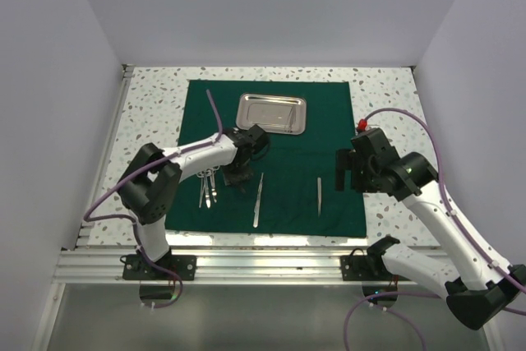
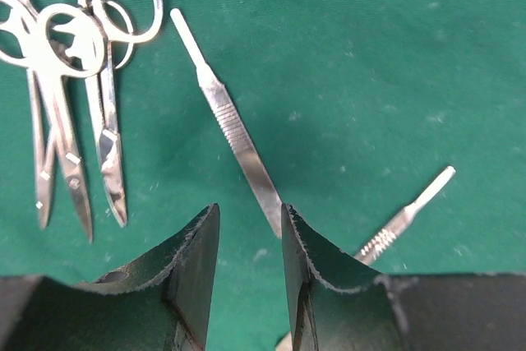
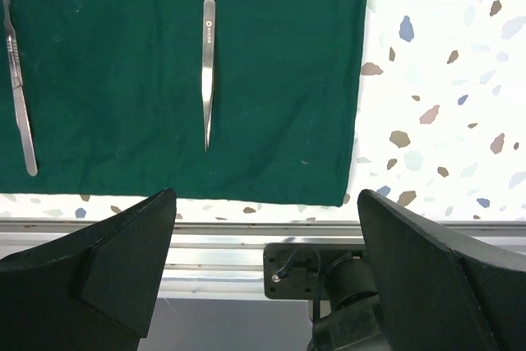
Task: Open and lay out the surgical kit
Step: Adjust the medical item in the surgical kit.
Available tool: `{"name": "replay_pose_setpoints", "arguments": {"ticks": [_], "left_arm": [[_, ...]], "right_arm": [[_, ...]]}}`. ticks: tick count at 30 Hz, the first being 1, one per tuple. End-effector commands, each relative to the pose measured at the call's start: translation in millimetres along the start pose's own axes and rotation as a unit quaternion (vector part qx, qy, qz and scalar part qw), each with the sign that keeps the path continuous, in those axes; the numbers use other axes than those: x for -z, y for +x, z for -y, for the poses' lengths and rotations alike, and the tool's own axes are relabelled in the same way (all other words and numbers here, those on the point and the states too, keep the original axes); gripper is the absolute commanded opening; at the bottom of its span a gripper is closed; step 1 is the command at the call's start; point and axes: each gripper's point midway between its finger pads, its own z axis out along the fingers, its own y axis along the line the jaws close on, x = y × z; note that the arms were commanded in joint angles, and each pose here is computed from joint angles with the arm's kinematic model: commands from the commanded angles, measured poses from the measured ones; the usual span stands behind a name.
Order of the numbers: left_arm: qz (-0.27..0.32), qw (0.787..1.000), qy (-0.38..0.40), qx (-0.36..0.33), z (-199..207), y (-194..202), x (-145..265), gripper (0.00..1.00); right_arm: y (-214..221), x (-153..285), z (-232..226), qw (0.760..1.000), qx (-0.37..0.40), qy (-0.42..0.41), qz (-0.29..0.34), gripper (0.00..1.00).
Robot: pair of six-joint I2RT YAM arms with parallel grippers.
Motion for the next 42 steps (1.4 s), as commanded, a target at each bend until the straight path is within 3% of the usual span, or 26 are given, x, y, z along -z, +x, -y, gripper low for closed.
{"name": "replay_pose_setpoints", "arguments": {"ticks": [1, 11, 22, 33, 42], "left_arm": [[0.023, 0.999, 0.009, 0.022, 6.2, -7.6, -12.4, 0.40], [0.007, 0.999, 0.019, 0.033, 5.7, 8.7, -39.7, 0.39], [-0.022, 0.999, 0.022, 0.027, -7.4, 35.6, -57.8, 0.00], [0.006, 0.999, 0.032, -0.032, 1.5, 25.0, -6.1, 0.00], [0.025, 0.992, 0.058, -0.111, 26.0, 40.8, 34.7, 0.00]], "right_arm": [[-8.2, 9.3, 5.1, 1.000, 0.000, 0.010, 0.013, 0.96], [-5.8, 10.7, 8.1, 1.000, 0.011, 0.017, 0.004, 0.96], [-13.9, 4.0, -2.6, 1.000, 0.013, 0.007, -0.001, 0.96], [-18.1, -4.3, -11.0, 1.000, 0.010, -0.004, 0.001, 0.96], [-20.8, -8.3, -12.9, 1.000, 0.008, -0.004, 0.006, 0.96]]}}
